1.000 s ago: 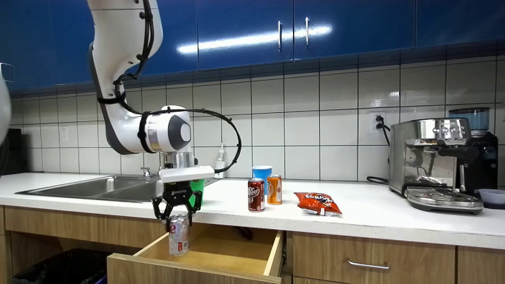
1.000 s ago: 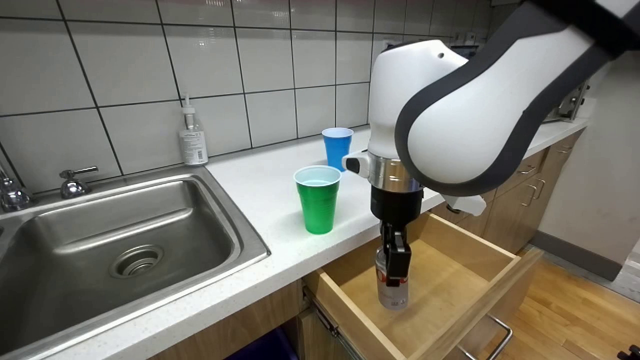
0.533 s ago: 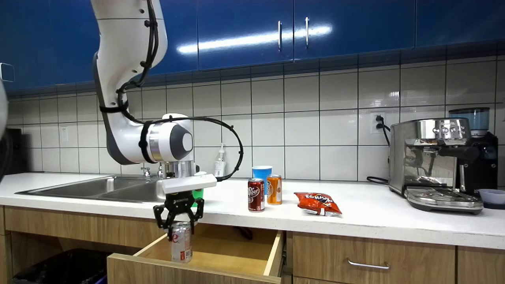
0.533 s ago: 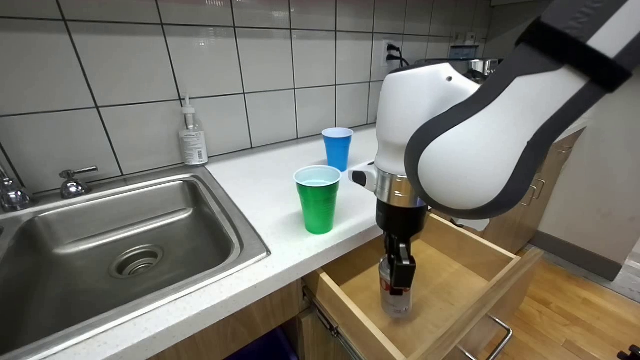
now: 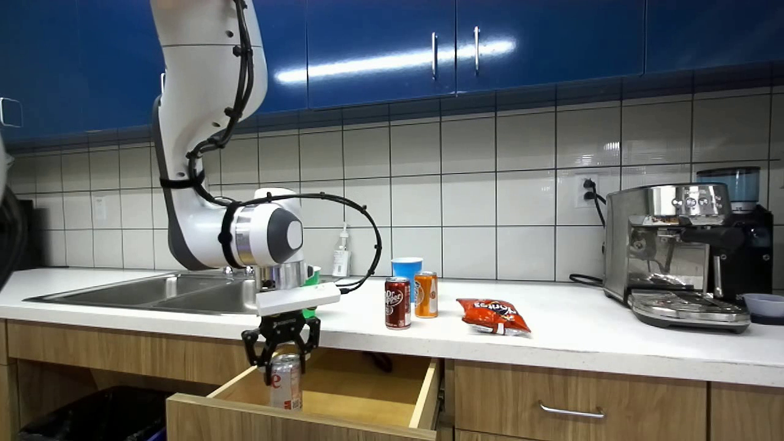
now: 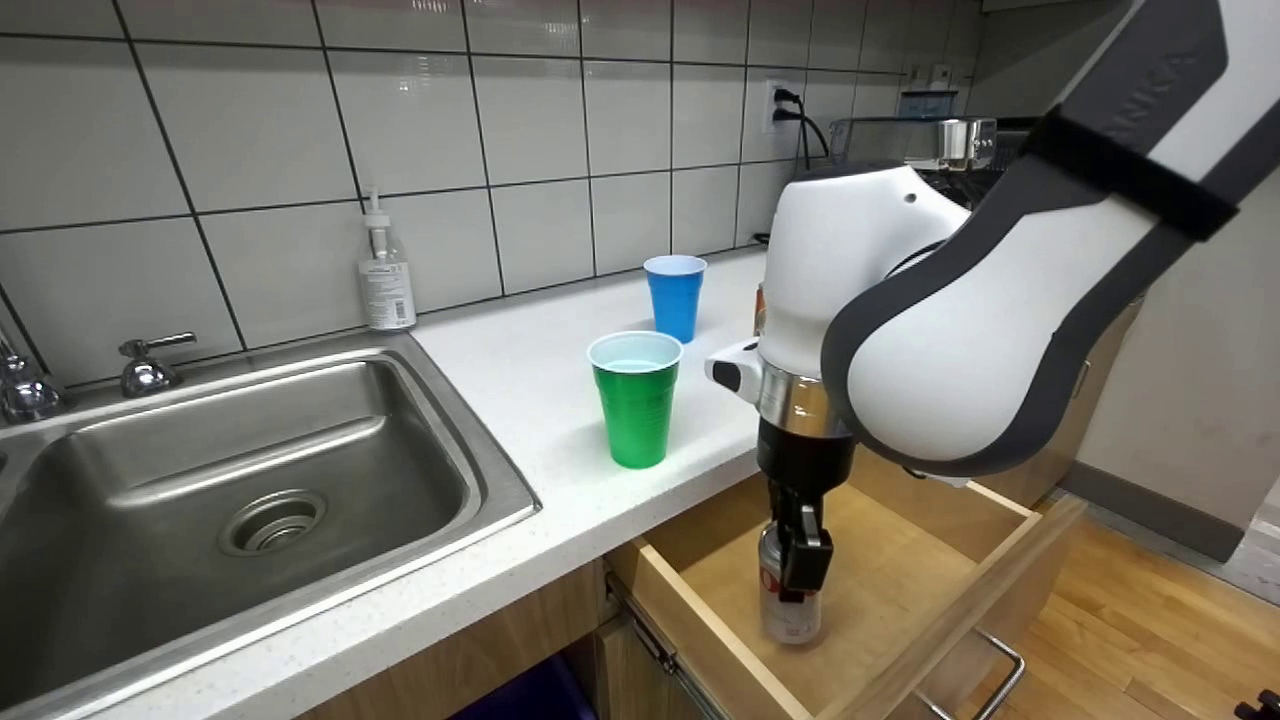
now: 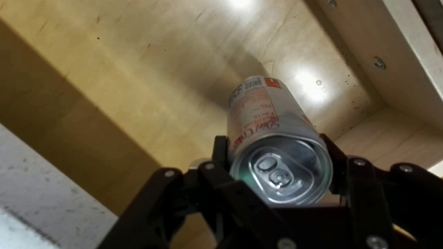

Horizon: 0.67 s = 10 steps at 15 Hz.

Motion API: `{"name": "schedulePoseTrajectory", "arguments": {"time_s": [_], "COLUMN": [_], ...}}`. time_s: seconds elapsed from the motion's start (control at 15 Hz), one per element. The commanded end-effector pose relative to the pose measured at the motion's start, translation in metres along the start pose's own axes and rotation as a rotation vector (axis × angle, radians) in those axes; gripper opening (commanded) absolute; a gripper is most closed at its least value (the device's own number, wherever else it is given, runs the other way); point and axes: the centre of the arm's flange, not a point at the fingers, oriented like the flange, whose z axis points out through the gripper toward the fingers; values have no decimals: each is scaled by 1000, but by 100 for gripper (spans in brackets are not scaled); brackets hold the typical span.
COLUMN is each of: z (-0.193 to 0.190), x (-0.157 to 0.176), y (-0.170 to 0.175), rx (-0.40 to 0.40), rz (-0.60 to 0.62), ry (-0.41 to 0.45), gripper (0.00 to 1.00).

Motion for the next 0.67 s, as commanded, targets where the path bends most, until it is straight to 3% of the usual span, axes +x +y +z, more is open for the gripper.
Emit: {"name": "schedulePoseTrajectory", "arguments": {"time_s": [0.0,0.53,0.6], "z": [4,10,10], "x": [-9,-13,-14], "y": [5,0,0], "rx": [-25,-40,-40], "rz": [-29,-72,-76], "ry": [19,15,9], "gripper": [38,38,66]}}
